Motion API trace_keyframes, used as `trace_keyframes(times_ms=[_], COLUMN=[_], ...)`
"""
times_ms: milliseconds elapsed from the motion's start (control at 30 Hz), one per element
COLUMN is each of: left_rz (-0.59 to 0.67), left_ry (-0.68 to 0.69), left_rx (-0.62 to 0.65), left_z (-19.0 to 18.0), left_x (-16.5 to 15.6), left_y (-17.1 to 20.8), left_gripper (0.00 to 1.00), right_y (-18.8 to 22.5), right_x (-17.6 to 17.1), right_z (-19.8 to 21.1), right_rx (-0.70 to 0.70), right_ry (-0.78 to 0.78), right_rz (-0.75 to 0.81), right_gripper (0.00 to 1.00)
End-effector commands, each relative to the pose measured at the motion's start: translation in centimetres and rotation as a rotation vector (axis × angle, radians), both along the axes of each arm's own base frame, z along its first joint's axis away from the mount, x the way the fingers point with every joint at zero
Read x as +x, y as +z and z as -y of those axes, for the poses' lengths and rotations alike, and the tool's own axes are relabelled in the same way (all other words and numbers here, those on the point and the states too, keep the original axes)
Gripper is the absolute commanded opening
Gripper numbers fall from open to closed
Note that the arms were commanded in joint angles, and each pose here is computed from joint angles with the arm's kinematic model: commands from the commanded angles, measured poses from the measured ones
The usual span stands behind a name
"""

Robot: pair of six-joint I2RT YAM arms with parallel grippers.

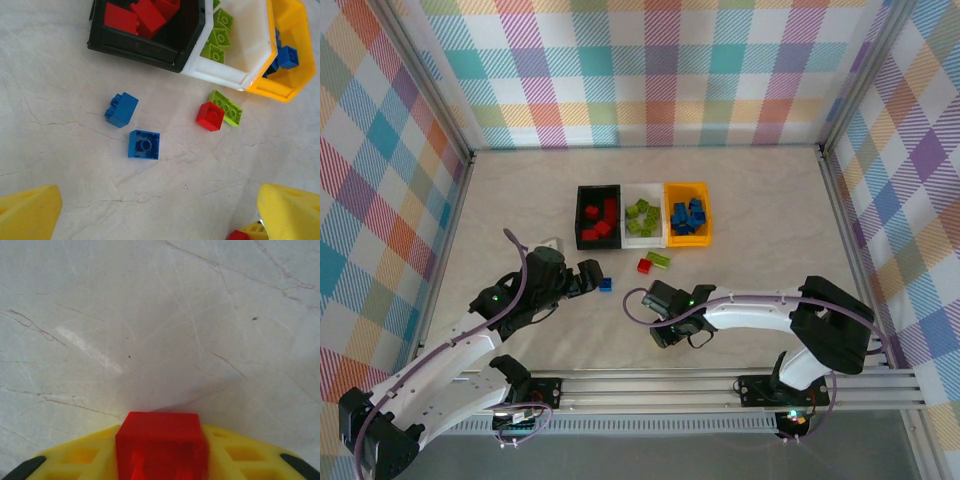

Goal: Sort the legos into containers by color

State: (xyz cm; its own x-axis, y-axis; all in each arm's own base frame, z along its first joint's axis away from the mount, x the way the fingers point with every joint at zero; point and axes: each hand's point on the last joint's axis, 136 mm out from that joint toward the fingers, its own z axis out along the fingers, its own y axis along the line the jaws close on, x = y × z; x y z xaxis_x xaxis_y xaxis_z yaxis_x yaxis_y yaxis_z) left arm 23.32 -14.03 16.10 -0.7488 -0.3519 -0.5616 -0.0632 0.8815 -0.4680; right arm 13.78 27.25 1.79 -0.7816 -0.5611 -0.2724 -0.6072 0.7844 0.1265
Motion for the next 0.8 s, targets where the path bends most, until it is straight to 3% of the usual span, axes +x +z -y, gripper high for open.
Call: trace_keyframes(times_ms=[0, 167, 367, 500, 767], left_rz=[-0.020, -0.017, -0.033, -0.016, -0.031], left_ry=[0.032, 0.034, 0.059, 0.060, 0.049], left_rx=[0.014, 0.025, 0.039, 0.018, 0.026], left_z=[-0.9, -1.2, -1.9, -2.1, -2.4], left_x=[-0.3, -0.4, -0.9, -1.3, -1.9], left_y=[-0.7, -0.7, -1.3, -1.3, -1.9], left_gripper=[1.00, 1.00, 1.00, 1.00, 1.00], right_y=[1.0, 4.8, 10.5, 12.2, 13.2], right_x=[0.1, 2.2, 9.1, 14.7, 23.0], right_z=[-2.1, -4.5, -8.7, -11.2, -14.8], right_rx=[0.059, 0.172, 0.334, 0.423, 0.472], right_ry=[0.019, 0.020, -0.005, -0.050, -0.116], right_rz=[0.000, 0.077, 0.147, 0.135, 0.142], right_gripper=[0.37, 0.34, 0.33, 0.33, 0.34])
